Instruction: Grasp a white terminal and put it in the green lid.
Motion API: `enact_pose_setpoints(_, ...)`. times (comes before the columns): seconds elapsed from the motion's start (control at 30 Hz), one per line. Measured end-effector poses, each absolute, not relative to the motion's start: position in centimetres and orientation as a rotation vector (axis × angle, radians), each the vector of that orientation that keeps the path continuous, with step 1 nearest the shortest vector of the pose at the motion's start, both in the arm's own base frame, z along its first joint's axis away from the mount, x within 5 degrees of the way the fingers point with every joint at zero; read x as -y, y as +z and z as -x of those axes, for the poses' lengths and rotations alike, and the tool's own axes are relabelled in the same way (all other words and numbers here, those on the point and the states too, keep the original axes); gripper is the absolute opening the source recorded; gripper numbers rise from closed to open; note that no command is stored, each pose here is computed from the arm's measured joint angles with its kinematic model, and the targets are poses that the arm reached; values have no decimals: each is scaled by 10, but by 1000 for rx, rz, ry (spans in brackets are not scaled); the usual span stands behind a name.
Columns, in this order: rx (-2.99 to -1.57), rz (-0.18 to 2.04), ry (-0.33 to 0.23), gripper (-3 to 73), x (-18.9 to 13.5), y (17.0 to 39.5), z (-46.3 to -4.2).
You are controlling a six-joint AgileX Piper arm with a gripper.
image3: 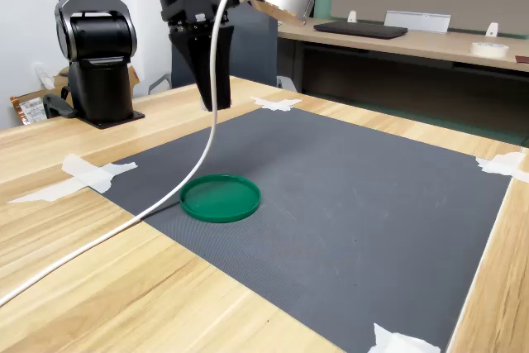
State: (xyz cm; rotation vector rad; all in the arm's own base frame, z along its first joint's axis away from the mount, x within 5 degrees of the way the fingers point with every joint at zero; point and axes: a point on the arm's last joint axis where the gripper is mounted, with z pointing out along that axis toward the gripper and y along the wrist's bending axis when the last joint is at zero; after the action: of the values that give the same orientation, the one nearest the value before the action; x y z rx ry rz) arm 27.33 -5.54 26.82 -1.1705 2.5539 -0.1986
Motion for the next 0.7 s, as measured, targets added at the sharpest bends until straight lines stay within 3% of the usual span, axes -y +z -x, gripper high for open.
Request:
enact_pose_setpoints(0.17, -2601, 1204, -116, 314, 56, 260, -284)
enact_pose_setpoints(0.7, -2603, 1321, -57, 314, 59, 240, -298)
